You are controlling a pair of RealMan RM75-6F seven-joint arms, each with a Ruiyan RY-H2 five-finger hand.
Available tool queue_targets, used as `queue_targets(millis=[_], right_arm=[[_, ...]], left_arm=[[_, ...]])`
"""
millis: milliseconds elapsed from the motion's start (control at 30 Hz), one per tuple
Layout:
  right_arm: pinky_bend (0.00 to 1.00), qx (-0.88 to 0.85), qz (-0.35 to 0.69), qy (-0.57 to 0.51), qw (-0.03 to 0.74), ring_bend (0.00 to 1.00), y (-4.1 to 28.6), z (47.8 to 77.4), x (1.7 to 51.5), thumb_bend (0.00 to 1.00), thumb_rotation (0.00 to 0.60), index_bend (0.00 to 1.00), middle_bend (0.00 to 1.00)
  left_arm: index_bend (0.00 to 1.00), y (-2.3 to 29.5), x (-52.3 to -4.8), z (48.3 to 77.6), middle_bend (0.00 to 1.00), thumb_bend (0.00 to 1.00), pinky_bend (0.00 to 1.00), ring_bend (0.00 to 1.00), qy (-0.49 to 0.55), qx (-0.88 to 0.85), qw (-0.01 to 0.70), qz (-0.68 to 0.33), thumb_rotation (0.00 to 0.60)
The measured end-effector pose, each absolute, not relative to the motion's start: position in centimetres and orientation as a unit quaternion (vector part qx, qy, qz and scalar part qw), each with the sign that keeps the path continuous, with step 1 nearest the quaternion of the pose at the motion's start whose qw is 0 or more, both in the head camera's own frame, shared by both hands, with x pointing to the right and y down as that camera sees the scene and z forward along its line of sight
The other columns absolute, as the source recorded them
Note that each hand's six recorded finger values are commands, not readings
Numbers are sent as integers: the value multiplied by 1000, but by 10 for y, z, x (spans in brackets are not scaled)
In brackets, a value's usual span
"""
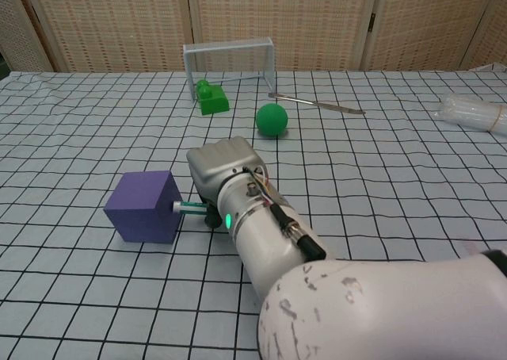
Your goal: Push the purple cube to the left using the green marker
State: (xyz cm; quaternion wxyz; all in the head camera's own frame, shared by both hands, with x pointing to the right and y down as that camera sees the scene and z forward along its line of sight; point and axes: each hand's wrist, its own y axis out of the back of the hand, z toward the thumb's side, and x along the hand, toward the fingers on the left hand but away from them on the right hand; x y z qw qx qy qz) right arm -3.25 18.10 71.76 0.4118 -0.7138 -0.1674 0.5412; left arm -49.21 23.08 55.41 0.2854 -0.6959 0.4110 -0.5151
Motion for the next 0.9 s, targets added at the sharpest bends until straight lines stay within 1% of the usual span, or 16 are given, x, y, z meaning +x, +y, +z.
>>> queue_targets(millis=[533,700,900], right_arm=[[238,-744,509,-157,403,496,177,711,-88,432,600,855,735],[238,-744,511,-155,400,496,176,712,-95,432,600,855,735],[238,-732,526,-151,406,496,177,717,-90,432,600,855,735]], left_arm=[[0,229,-497,554,0,396,197,7,417,-691,283,-519,600],[0,228,-497,554,0,395,197,7,417,-690,283,-519,600],[0,229,-495,553,0,396,197,7,416,-692,285,-516,600]])
